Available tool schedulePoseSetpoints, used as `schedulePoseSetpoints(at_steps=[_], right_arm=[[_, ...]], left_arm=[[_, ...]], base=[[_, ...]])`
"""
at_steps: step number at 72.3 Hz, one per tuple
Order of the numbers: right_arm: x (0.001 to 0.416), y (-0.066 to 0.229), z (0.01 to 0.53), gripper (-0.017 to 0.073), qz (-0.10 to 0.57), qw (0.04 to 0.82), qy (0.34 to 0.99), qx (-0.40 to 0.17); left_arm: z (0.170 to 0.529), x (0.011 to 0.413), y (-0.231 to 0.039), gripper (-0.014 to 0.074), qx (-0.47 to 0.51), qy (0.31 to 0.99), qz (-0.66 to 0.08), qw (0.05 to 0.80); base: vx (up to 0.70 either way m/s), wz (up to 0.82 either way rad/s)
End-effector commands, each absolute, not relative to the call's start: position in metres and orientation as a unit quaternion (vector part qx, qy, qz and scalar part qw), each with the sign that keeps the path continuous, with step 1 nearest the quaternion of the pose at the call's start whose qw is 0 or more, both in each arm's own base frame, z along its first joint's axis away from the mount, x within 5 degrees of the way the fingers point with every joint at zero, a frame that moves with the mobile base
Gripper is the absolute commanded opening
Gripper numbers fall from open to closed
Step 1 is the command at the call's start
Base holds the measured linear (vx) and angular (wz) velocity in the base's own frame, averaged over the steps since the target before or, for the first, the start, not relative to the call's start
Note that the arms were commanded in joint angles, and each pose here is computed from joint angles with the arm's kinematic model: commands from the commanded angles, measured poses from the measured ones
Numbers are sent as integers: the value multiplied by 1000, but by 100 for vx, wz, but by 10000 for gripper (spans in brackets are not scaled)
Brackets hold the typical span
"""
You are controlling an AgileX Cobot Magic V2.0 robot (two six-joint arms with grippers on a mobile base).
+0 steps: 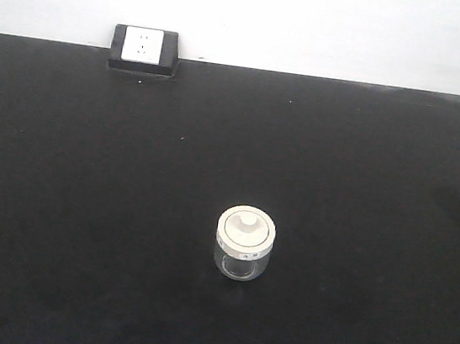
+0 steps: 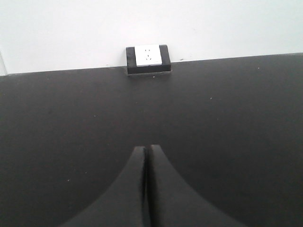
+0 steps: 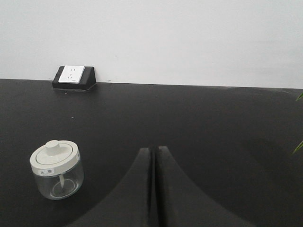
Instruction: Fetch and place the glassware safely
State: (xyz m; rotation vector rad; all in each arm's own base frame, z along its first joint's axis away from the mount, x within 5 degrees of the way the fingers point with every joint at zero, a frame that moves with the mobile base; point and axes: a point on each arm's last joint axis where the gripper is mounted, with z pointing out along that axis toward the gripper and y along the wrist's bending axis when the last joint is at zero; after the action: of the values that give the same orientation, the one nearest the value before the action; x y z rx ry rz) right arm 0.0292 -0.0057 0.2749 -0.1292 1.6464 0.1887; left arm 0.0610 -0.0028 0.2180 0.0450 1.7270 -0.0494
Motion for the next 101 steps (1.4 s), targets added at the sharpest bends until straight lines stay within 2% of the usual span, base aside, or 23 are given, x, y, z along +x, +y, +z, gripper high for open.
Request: schedulePoseSetpoints(at_steps=[1,13,60,101], right_arm=[[30,-4,288,-8,84,701,705,-67],[30,-4,288,-8,84,701,705,-67],[30,-4,288,-8,84,701,705,-67],[30,-4,288,-8,84,701,705,-67]], left_arm=[[212,58,-4,-7,27,729,-30,683],[187,57,-5,-7,14,717,-50,695],[197,56,-5,-7,17,680,-48,731],[197,56,-5,-7,1,682,-66,728]], base=[[0,0],[0,0],[0,0],[0,0]])
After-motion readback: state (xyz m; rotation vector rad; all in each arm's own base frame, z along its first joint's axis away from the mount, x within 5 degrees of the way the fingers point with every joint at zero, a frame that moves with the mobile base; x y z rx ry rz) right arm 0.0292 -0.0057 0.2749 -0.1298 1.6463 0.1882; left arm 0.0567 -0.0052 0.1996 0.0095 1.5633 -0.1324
